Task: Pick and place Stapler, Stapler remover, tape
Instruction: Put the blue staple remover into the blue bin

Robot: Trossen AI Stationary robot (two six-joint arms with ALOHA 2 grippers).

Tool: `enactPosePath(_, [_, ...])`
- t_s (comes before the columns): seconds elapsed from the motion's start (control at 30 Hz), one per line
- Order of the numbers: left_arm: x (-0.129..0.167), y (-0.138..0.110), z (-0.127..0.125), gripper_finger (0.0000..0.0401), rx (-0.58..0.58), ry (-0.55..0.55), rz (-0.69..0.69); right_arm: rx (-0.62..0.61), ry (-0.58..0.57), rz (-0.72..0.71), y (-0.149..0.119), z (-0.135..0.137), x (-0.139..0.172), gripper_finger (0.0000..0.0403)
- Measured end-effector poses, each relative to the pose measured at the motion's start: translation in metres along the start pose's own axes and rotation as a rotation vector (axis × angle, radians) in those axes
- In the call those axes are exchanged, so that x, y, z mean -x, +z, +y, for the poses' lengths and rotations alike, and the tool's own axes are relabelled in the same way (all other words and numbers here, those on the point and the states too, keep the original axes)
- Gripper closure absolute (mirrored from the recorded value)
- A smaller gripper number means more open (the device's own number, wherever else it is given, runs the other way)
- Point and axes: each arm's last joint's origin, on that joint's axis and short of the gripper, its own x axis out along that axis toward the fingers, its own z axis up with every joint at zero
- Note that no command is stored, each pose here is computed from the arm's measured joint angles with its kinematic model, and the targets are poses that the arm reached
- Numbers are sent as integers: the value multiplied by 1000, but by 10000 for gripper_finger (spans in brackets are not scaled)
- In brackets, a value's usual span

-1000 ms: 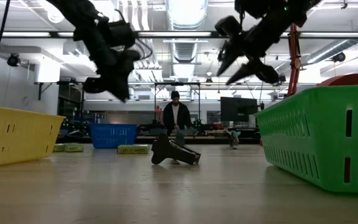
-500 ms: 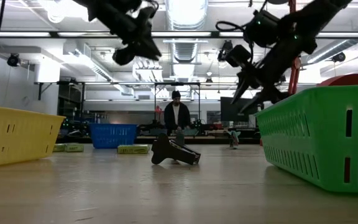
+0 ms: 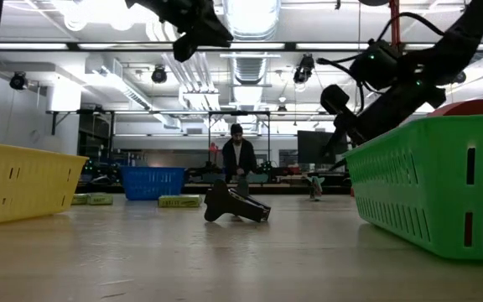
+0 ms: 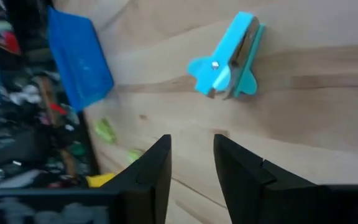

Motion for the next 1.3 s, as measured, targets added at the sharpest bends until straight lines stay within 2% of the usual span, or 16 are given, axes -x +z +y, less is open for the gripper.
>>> enactPosePath(0.23, [0, 2, -1, 320, -23, 4, -27, -95, -10, -17, 4, -11, 1, 305])
enactPosePath(0.47, [0, 2, -1, 320, -38, 14, -29, -121, -11, -39, 10, -14, 2, 317])
enactPosePath(1.3, [0, 5, 0, 320, -63, 49, -64, -206, -17, -64, 14, -17, 3, 304])
